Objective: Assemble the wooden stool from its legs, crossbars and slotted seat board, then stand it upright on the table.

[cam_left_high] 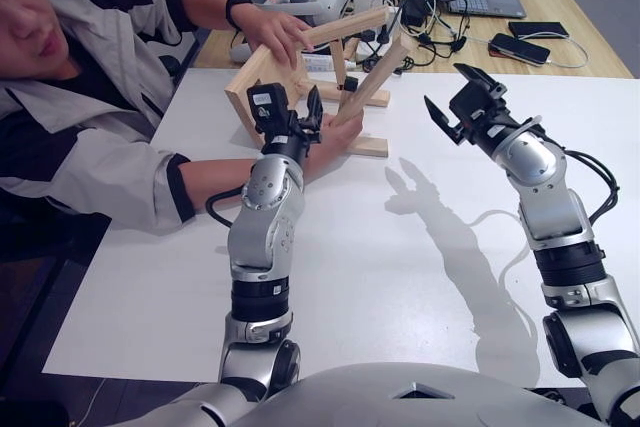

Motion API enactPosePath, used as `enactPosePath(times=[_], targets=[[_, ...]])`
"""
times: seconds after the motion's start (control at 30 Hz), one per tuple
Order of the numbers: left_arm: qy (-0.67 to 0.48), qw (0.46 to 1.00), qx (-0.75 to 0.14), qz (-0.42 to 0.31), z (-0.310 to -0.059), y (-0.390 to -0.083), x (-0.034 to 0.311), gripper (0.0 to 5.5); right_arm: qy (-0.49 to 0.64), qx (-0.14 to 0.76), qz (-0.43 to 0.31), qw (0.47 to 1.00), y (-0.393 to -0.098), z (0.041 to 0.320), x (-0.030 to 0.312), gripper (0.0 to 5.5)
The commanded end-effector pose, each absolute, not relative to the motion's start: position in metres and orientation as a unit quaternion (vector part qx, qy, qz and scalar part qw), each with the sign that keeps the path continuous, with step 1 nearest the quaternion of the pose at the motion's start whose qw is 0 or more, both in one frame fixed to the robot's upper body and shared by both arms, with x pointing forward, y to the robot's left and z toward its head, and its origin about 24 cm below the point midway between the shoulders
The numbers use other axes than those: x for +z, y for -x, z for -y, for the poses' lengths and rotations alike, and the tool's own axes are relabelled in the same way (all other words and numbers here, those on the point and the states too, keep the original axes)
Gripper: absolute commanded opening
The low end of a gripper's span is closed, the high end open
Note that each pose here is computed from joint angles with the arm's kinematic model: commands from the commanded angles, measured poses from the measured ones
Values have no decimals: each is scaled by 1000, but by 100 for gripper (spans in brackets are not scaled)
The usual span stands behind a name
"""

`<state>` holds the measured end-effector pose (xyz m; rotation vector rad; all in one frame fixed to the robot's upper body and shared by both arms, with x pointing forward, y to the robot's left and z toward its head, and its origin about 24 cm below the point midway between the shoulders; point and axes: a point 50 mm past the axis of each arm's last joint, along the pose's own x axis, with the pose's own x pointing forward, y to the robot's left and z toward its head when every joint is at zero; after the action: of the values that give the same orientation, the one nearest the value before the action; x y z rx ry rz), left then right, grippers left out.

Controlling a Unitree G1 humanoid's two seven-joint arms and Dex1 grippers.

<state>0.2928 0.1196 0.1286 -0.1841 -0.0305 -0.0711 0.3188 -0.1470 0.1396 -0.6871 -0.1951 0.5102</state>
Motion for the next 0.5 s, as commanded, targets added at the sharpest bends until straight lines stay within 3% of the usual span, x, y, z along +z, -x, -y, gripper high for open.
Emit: enactPosePath(times=[0.03, 0.5], targets=[[89, 995, -34, 8, -118, -292, 124, 292, 345, 257, 102, 897, -320, 145, 143, 319], [92, 995, -33, 5, -116, -293, 122, 292, 350, 263, 108, 893, -319, 141, 142, 319]])
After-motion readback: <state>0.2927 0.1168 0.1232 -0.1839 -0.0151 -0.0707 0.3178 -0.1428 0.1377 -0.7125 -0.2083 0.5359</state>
